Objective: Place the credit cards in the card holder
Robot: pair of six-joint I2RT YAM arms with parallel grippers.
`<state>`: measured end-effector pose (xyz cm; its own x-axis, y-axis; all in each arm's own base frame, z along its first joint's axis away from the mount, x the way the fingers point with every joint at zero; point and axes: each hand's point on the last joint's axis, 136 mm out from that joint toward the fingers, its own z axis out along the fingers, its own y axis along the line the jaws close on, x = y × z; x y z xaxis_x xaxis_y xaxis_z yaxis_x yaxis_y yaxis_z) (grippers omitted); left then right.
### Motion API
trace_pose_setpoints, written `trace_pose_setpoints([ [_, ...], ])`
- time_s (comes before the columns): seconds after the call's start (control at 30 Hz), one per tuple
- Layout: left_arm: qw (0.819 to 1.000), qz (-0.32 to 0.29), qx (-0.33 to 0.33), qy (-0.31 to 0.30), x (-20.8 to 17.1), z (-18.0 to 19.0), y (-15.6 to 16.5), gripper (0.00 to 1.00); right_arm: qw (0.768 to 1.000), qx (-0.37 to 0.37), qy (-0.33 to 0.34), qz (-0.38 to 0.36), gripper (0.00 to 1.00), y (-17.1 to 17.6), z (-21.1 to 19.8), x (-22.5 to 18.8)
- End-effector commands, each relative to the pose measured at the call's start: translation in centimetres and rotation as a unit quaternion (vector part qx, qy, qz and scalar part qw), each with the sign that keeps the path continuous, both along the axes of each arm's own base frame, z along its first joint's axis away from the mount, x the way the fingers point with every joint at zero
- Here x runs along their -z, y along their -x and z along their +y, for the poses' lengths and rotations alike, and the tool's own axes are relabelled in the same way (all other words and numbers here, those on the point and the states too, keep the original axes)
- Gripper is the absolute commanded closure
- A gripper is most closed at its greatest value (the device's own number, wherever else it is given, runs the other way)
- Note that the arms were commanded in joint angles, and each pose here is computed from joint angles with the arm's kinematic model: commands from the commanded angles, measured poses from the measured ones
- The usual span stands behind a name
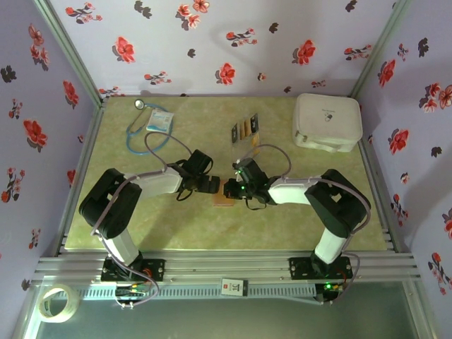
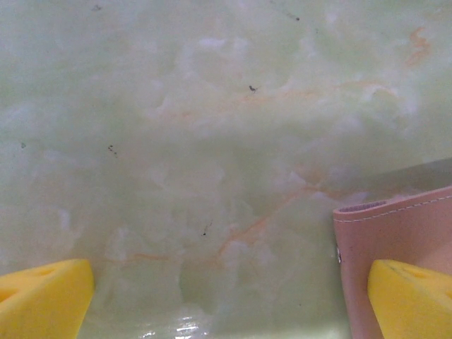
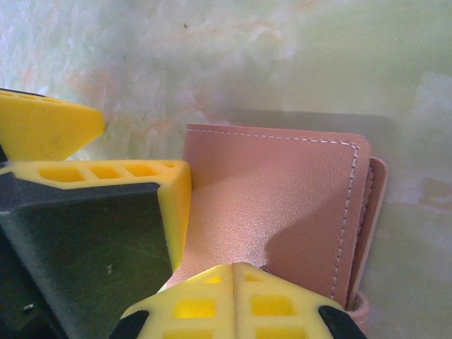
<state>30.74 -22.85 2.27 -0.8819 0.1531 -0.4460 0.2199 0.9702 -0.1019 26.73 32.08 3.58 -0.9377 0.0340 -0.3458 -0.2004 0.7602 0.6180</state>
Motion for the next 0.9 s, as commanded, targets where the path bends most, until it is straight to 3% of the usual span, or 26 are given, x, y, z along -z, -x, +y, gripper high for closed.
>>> trace_pose_setpoints([
  [0.0,0.999,0.041,0.004,-0.029,2.6,0.9,1.7,0.0,0.998,0.002,0.045,0.054,1.0,1.2,-1.4,2.6],
  [0.33,0.998,0.044,0.005,-0.032,2.8,1.0,1.8,0.0,1.0,-0.009,0.004,0.019,1.0,-1.1,1.2,-2.5],
  [0.87,0.998,0.045,0.006,-0.032,2.6,0.8,1.9,0.0,0.999,0.01,0.036,0.035,1.0,-1.3,-0.6,0.4],
])
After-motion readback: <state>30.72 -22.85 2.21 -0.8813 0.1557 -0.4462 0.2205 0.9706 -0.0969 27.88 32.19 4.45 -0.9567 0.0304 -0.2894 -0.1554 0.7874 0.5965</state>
